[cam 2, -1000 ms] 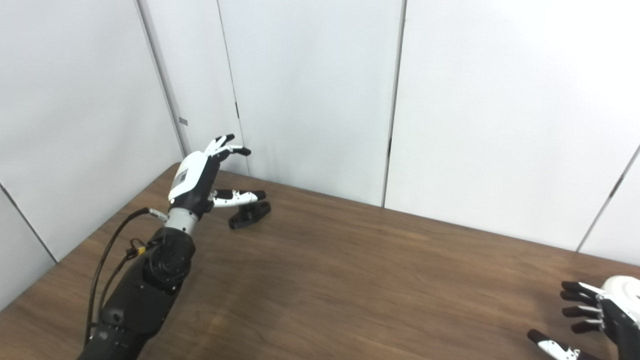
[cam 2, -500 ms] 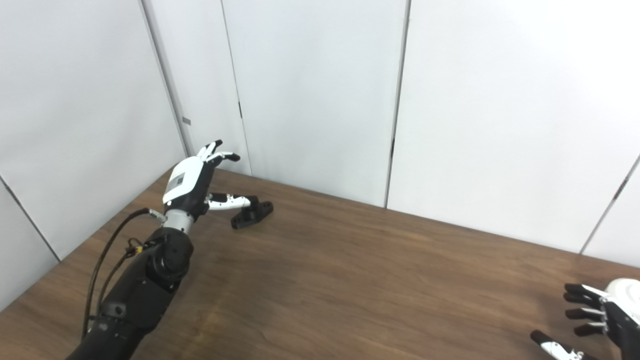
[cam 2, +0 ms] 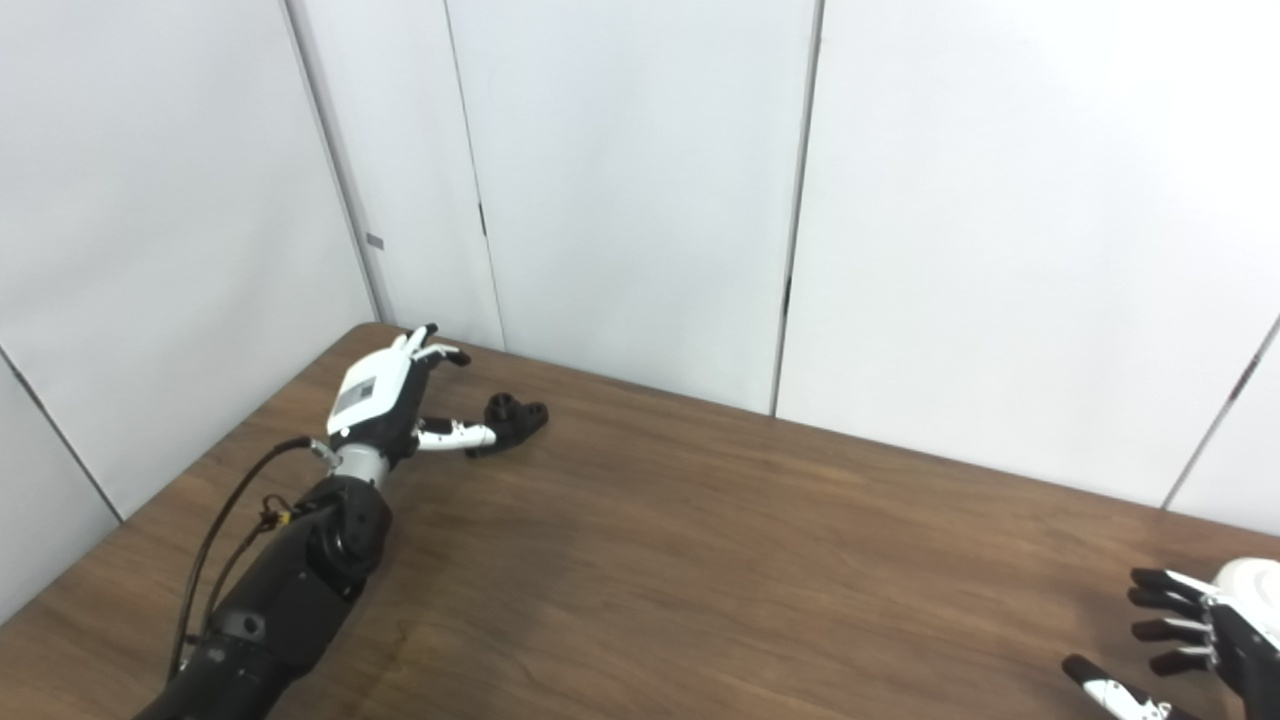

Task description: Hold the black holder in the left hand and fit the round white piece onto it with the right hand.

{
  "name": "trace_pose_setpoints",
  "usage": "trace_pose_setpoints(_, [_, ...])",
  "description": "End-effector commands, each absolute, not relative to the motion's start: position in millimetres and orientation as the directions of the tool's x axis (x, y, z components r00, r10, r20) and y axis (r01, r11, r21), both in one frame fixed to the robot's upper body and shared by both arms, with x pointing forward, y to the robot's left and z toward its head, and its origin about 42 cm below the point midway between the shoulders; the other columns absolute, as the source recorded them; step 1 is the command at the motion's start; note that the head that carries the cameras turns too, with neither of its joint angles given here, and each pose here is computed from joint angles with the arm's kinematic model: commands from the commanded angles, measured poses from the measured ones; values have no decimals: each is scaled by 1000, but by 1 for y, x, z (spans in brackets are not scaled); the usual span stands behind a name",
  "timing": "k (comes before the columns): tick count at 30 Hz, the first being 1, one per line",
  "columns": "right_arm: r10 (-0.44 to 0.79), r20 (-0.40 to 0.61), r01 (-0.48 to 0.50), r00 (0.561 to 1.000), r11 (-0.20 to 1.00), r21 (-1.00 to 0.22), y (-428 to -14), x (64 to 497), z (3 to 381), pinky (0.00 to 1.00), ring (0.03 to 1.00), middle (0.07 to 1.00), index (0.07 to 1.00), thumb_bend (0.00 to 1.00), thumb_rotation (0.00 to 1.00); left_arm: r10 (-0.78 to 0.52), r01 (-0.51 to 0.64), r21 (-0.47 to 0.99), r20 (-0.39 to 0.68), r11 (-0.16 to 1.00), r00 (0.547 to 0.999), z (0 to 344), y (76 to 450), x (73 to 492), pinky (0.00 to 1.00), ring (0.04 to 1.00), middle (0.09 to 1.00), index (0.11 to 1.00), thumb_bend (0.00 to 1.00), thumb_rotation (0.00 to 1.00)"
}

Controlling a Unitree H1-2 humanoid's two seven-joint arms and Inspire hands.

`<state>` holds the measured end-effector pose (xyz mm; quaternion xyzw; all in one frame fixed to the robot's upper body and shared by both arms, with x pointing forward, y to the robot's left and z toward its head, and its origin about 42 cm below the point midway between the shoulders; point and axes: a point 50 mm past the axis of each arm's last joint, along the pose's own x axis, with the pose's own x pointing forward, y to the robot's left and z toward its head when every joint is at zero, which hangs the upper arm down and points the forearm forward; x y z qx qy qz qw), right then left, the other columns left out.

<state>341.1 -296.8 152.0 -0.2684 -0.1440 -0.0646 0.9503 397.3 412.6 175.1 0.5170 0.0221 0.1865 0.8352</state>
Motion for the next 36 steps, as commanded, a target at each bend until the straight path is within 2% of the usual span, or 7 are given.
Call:
trace_pose_setpoints(1, [-34,390,233,920,849,-474,-300,347,174,445,584,668,683,589,165,328,-354,859,235,371,915,204,421,411,895,1000,990,766,1000,425])
trace_pose_setpoints(11, [-34,384,231,923,846,-480,-303,346,173,438,580,665,685,603,225,333,-321,869,196,377,922,189,423,414,897,1000,990,761,1000,436])
trace_pose_setpoints(21, [-29,385,227,923,847,-480,-304,345,173,430,571,663,681,604,223,348,-275,878,135,392,928,178,419,419,892,1000,994,757,1000,431])
trace_pose_setpoints(36, [-21,383,223,923,843,-490,-305,344,174,418,559,655,670,615,234,341,-303,839,151,451,928,157,410,428,911,988,959,705,1000,357])
